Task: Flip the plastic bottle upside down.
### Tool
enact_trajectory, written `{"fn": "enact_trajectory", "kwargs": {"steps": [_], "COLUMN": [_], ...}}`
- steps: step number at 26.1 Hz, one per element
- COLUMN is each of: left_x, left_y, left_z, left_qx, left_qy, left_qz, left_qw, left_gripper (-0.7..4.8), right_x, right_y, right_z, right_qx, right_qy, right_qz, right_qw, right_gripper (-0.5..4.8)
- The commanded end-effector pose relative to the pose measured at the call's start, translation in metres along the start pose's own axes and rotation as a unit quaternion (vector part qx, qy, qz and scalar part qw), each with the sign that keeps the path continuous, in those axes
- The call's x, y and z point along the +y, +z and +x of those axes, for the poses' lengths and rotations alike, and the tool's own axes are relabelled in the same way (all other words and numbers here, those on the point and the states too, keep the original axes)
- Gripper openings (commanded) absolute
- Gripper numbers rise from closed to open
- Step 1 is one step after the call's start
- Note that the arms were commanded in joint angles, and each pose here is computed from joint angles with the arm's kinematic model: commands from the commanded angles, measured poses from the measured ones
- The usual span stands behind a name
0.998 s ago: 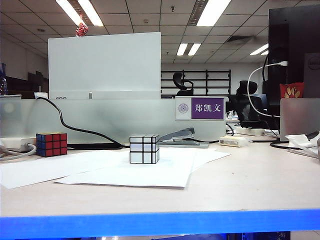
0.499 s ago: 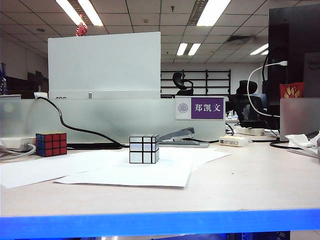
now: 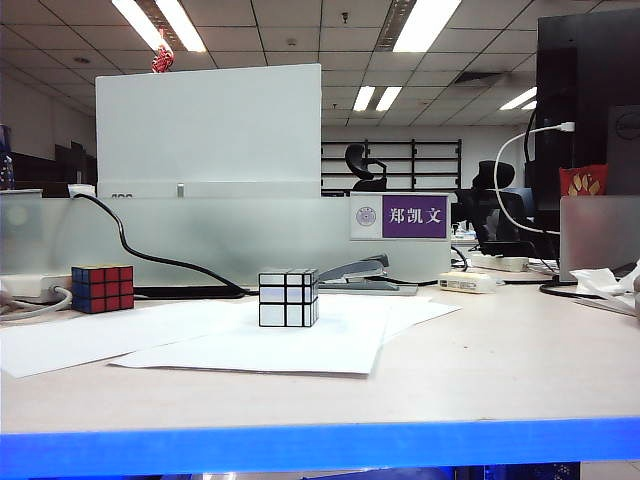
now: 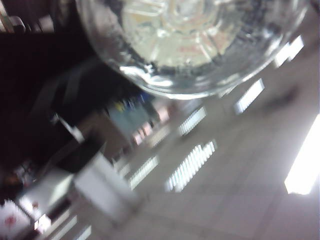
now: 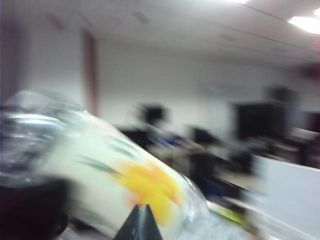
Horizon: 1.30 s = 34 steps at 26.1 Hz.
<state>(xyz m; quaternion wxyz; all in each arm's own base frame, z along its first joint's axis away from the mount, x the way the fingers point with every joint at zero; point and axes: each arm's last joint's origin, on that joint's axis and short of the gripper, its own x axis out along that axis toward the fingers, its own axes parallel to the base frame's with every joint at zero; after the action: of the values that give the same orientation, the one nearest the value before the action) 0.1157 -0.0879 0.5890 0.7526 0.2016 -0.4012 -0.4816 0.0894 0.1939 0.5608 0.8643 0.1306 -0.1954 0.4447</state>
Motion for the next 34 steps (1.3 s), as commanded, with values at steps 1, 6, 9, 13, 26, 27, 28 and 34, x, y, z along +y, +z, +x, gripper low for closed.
{"fn": "enact_trajectory", "kwargs": {"steps": [1, 6, 9, 13, 26, 27, 28, 34], "left_x": [0.011, 0.026, 0.024, 0.022, 0.067, 0.056, 0.05, 0.013], "left_y": [-0.06, -0.171, -0.207, -0.224, -0.246, -0.264, -0.273, -0.312], "left_z": [0.017, 0.033, 0.037, 0.037, -0.067, -0.076, -0.08, -0.089], "left_qx": [0.082, 0.142, 0.168, 0.18, 0.267, 0.274, 0.275, 0.236], "left_qy": [0.004, -0.027, -0.026, -0.028, 0.049, 0.046, 0.045, 0.066], "left_qz": [-0.061, -0.213, -0.252, -0.264, -0.292, -0.31, -0.318, -0.346], "left_qw": [0.995, 0.966, 0.953, 0.947, 0.917, 0.909, 0.906, 0.906], "left_gripper": [-0.06, -0.06, -0.06, -0.05, -0.04, -0.04, -0.04, -0.05], "right_x": [-0.008, -0.017, -0.018, -0.024, -0.054, -0.054, -0.054, -0.054], "right_y": [0.003, 0.002, -0.007, -0.029, -0.084, -0.087, -0.087, -0.088], "right_z": [-0.014, -0.022, -0.026, -0.025, -0.093, -0.096, -0.098, -0.1], "right_qx": [0.054, 0.109, 0.155, 0.193, 0.175, 0.177, 0.177, 0.182], "right_qy": [-0.082, -0.204, -0.202, -0.208, -0.239, -0.237, -0.237, -0.237], "right_qz": [-0.075, -0.165, -0.186, -0.195, -0.105, -0.105, -0.105, -0.106], "right_qw": [0.992, 0.959, 0.949, 0.939, 0.949, 0.949, 0.949, 0.948], "right_gripper": [-0.09, -0.09, -0.09, -0.09, -0.09, -0.09, -0.09, -0.09]}}
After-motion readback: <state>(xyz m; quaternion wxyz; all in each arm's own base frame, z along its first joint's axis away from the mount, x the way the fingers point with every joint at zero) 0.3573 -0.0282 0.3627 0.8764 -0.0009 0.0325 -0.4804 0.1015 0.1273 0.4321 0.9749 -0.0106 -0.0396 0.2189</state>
